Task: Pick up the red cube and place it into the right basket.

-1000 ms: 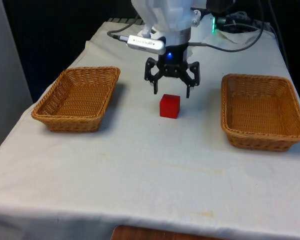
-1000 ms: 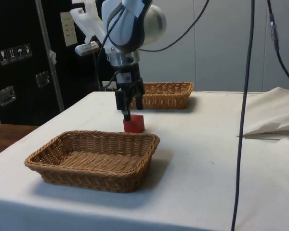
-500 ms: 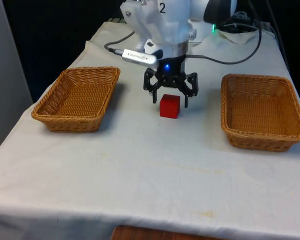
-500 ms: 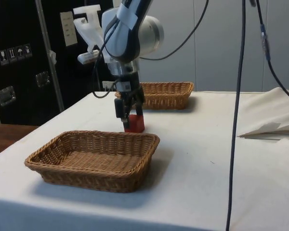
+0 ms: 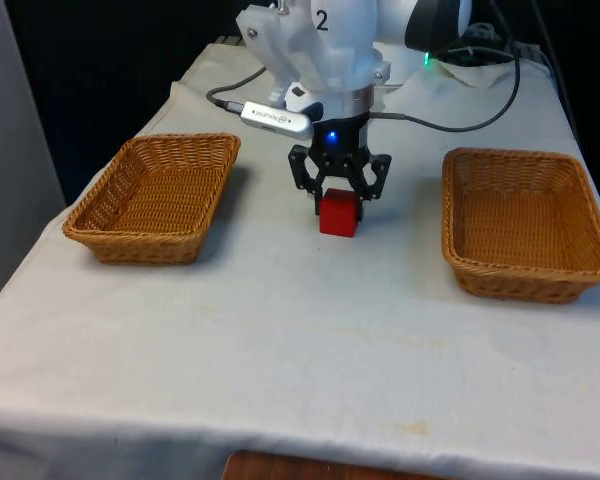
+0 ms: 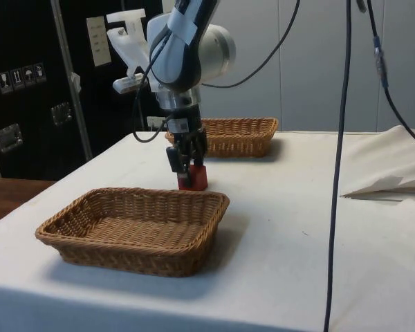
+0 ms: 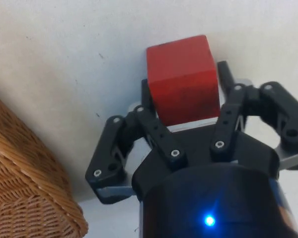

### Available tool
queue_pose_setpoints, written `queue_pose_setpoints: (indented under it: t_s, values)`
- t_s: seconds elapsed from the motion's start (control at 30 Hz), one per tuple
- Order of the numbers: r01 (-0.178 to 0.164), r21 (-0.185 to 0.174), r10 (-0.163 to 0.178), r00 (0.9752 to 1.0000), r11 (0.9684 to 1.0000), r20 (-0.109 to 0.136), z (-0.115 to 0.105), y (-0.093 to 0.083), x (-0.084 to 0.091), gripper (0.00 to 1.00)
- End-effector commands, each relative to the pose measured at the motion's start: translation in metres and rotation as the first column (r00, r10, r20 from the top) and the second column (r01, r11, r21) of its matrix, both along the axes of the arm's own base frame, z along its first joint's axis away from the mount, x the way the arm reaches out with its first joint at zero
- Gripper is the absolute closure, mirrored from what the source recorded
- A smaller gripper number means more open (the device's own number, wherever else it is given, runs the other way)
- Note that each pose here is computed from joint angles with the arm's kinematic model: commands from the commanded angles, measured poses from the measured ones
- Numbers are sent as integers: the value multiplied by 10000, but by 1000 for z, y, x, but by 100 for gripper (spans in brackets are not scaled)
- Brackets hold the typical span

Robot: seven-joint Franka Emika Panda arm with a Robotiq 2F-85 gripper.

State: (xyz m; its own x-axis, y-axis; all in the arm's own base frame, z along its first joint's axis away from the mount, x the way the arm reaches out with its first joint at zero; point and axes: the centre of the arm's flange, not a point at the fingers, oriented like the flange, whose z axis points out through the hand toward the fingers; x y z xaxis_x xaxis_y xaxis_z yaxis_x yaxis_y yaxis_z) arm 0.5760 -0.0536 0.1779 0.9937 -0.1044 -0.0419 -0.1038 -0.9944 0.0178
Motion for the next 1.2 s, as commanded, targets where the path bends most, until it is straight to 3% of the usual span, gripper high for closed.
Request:
queue_pose_setpoints:
  t_s: [0.0, 0.07, 0.37, 0.57, 0.6, 1.03, 1.1, 1.17]
  values:
    - [23, 29, -23, 10000, 10000, 33, 0, 0, 0, 76]
    - [25, 23, -25, 10000, 10000, 12, -1, 0, 0, 98]
    - [46, 17, -46, 10000, 10000, 14, 0, -1, 0, 97]
    - [64, 62, -64, 10000, 10000, 43, 24, -7, -3, 97]
    - [69, 96, -70, 10000, 9999, 64, 18, -6, 0, 97]
    - [2, 218, -5, 9999, 9998, 122, 73, -16, -11, 97]
    - [-25, 309, 20, 9999, 9995, 154, 71, -15, -10, 97]
    - [-26, 208, 23, 9999, 9998, 137, 82, -19, -11, 97]
